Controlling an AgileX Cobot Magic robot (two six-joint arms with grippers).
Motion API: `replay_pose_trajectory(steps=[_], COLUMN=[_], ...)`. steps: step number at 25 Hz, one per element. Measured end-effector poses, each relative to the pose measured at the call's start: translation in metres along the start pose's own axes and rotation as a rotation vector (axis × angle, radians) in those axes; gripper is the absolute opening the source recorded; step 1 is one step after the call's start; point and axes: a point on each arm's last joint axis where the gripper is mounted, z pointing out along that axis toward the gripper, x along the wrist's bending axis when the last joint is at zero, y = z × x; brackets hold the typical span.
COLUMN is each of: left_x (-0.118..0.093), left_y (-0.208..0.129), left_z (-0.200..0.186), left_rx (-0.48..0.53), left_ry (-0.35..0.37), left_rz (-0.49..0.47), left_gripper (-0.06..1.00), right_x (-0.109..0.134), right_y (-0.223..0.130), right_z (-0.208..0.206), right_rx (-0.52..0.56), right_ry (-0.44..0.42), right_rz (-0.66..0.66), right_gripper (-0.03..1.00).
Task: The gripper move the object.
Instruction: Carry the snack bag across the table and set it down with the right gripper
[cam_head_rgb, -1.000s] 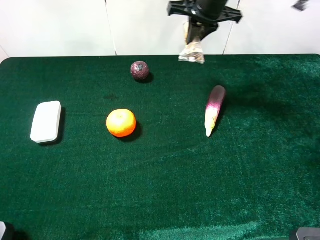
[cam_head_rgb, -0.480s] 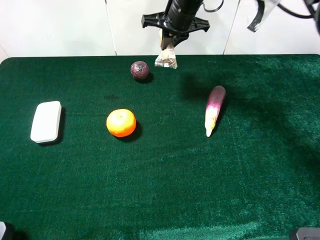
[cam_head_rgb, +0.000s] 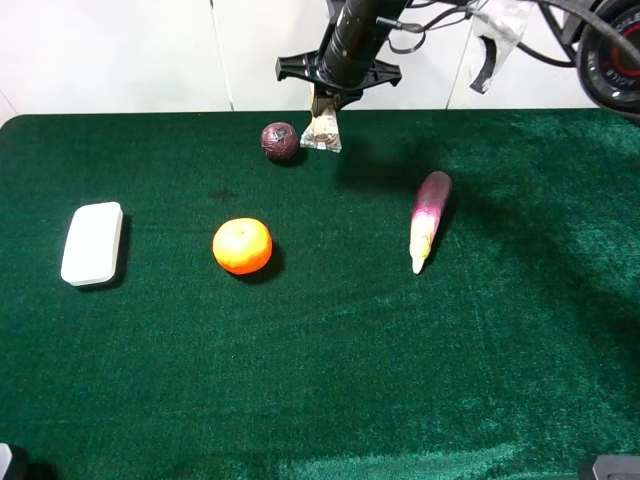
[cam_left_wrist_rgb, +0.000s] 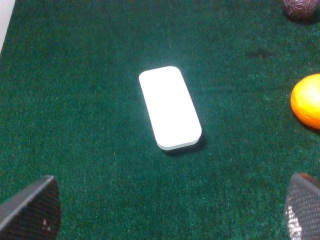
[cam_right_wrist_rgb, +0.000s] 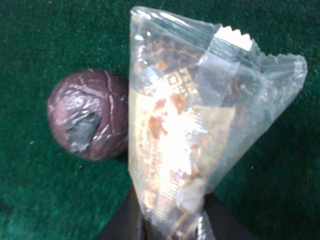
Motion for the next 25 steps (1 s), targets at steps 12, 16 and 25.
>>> replay_pose_trajectory(steps=[12,16,25], left_x=[0.0,0.0,0.0], left_y=[0.0,0.0,0.0], left_z=[0.0,0.0,0.0], left_rx=[0.0,0.0,0.0], left_ry=[0.0,0.0,0.0], left_rz=[0.0,0.0,0.0], left_gripper=[0.9,0.9,0.9], right_x=[-0.008,-0.01,-0.012], right_y=[-0.011,-0.013,-0.012], right_z=[0.042,0.048,0.049], right_rx=[0.021,0.019,0.01], right_ry=[-0.013,-0.014,-0.034], right_rz=[0.005,0.006,-0.016], right_gripper=[0.1,0.1,0.1])
